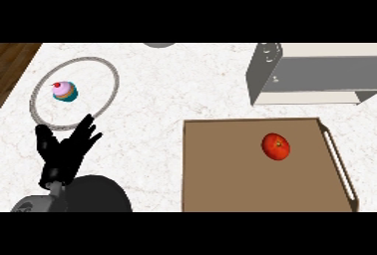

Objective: Pick the squash from the tray and place it in the tiered shelf

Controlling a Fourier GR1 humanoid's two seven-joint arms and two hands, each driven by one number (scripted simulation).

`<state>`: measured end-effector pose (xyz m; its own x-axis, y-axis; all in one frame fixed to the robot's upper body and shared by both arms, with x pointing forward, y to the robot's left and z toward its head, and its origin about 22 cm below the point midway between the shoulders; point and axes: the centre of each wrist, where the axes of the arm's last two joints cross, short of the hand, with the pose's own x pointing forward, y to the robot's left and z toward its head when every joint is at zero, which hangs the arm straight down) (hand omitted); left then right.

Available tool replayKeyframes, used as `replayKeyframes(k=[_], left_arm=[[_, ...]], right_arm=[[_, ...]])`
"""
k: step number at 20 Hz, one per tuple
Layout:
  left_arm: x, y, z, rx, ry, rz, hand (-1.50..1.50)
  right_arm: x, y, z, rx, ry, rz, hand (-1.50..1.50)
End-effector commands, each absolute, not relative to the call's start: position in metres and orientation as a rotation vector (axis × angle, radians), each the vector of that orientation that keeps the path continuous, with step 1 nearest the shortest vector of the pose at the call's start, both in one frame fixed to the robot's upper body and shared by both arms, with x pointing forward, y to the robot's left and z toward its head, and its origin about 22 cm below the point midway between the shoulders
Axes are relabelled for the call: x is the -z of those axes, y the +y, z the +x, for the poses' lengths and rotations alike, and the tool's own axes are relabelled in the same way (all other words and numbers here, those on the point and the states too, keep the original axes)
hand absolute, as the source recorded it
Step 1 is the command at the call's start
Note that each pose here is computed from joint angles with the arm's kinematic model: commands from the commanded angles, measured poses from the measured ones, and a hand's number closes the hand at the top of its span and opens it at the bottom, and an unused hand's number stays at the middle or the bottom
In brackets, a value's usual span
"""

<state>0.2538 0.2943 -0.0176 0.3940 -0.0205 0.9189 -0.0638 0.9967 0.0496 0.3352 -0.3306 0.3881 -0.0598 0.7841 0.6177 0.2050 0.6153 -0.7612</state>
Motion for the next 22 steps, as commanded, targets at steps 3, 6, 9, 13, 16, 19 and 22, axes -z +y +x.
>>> replayKeyframes(k=[3,6,9,13,16,19,22], left_arm=[[0.028,0.291,0.246,-0.028,-1.100,0.095,0.00],[0.034,0.279,0.255,-0.029,-1.117,0.086,0.00],[0.043,0.293,0.246,-0.034,-1.115,0.107,0.00],[0.012,0.279,0.255,-0.029,-1.132,0.066,0.00],[0.036,0.296,0.241,-0.019,-1.126,0.081,0.00],[0.023,0.301,0.249,-0.032,-1.122,0.073,0.00],[0.035,0.301,0.246,-0.032,-1.124,0.069,0.00]], right_arm=[[-0.370,-0.339,0.366,-0.662,-1.575,-0.874,1.50],[-0.355,-0.335,0.384,-0.687,-1.580,-0.882,1.50],[-0.364,-0.343,0.393,-0.657,-1.576,-0.897,1.50],[-0.353,-0.323,0.414,-0.648,-1.589,-0.925,1.50],[-0.330,-0.347,0.421,-0.633,-1.594,-0.921,1.50],[-0.327,-0.348,0.424,-0.644,-1.627,-0.910,1.50],[-0.314,-0.359,0.429,-0.640,-1.648,-0.880,1.50]])
